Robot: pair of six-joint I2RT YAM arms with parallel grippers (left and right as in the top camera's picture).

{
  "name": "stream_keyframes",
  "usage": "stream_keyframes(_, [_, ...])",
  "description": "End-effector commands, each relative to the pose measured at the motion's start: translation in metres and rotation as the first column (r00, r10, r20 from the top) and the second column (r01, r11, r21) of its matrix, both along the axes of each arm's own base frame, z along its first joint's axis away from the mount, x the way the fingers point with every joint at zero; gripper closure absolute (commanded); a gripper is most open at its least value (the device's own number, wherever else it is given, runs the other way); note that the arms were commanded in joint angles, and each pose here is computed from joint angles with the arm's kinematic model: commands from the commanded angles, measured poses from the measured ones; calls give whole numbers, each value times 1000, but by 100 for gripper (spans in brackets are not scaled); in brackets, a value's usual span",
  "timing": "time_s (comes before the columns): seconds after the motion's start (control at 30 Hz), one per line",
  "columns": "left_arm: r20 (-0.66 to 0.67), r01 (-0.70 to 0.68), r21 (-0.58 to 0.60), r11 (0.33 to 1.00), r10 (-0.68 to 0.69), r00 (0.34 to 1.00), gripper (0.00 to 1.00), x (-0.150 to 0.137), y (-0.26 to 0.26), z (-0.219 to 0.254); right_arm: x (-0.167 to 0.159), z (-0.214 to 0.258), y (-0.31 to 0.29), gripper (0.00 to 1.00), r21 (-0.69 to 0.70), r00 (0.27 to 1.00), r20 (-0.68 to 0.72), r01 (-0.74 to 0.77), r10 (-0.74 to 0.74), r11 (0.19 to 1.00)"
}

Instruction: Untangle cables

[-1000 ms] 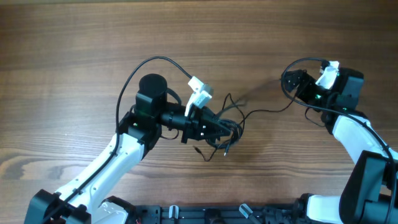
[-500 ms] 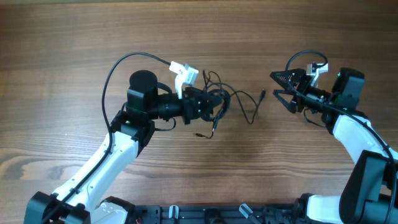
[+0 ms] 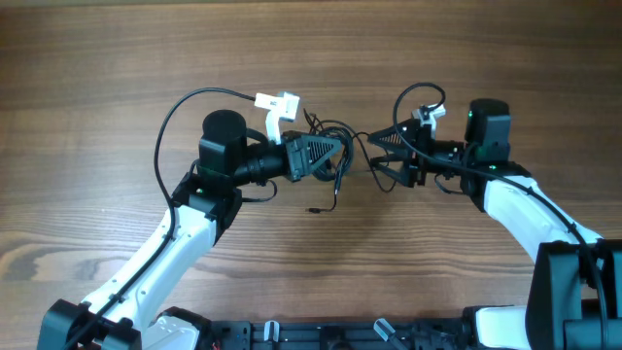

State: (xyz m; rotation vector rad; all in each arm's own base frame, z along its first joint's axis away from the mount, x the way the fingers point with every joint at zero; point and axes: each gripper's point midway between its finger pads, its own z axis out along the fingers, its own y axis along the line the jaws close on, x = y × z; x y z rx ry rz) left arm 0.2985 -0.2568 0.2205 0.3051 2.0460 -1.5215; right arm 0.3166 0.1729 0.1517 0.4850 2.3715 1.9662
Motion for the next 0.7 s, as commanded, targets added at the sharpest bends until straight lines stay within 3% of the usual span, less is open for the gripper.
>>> stream_keyframes(0.0, [116,94,-3,996,-93,989,96,-14,-3,14,-3,3,6,24,53,993,-117,-15,21,998])
stream_keyframes(0.2, [125,100,-1,995,-99,987,96,-15,-3,14,-18,6,29,23,69,987,-124,-93,101,993])
stream_keyframes(0.37, [125,129,-1,992,-128,984,96,-22,-11,14,-15,5,37,25,58,983,-164,-72,81,996])
stream_keyframes(0.5, [125,144,-1,990,-143,982,96,-27,-15,14,-14,10,40,38,69,984,-153,-75,85,995])
stream_keyframes(0.57, [130,140,-1,990,-139,982,96,-26,-15,14,-17,11,45,57,70,983,-153,-89,99,994])
stream_keyframes(0.67, [164,141,-11,990,-137,977,96,-24,-16,21,-21,11,51,76,73,978,-172,-106,117,992])
